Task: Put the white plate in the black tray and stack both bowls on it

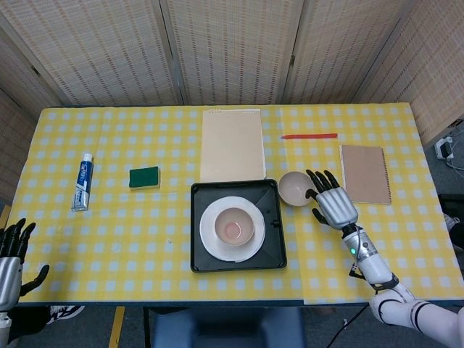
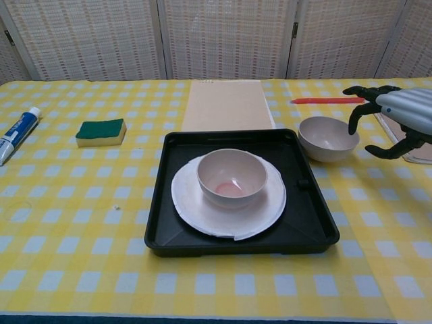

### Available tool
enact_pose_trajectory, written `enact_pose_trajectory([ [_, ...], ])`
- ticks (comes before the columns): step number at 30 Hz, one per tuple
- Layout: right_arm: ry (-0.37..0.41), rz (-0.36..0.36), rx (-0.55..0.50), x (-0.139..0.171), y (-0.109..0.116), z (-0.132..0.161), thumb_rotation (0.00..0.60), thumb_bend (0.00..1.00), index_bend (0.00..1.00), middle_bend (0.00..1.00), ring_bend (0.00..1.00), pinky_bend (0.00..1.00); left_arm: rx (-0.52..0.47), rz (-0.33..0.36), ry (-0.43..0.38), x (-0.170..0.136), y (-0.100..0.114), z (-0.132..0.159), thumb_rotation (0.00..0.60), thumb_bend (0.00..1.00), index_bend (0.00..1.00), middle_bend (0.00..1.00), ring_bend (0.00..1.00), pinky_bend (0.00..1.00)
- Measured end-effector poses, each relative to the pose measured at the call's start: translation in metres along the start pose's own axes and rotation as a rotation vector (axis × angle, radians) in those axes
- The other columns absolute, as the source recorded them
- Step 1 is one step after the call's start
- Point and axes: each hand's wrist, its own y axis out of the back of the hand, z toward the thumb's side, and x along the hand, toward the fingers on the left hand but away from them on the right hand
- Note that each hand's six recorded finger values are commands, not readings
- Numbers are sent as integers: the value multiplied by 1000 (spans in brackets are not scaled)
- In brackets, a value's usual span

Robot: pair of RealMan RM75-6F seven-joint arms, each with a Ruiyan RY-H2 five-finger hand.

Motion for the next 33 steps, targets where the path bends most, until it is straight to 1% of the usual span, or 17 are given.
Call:
enact_pose_trajectory([
  [6, -5, 13, -32, -5, -7, 1, 600, 428, 424, 0, 0, 0, 5, -28, 22, 0, -3, -3, 600, 314, 51, 38, 0, 0],
  [11, -2, 37, -32, -8, -17, 4, 600, 429, 444, 0, 0, 0, 30, -17, 40, 3, -2, -6, 600, 314, 45, 38, 0, 0],
  [19, -2, 62, -30, -20, -31, 10, 600, 429, 474, 0, 0, 0, 33, -24, 52, 5, -4, -8, 600, 314, 44, 38, 0, 0],
  [20, -1, 63, -31, -23, -32, 11, 600, 429, 485, 0, 0, 0, 33, -25, 53, 5, -4, -8, 600, 313, 44, 38, 0, 0],
  [25, 5, 55, -37, -32, -36, 20, 600, 432, 599, 0, 0, 0, 36, -32, 62, 6, -5, -10, 600, 314, 49, 38, 0, 0],
  [33, 19, 3, -55, -37, -31, 28, 600, 433, 664, 0, 0, 0, 36, -36, 59, 6, -5, -10, 600, 313, 49, 37, 0, 0],
])
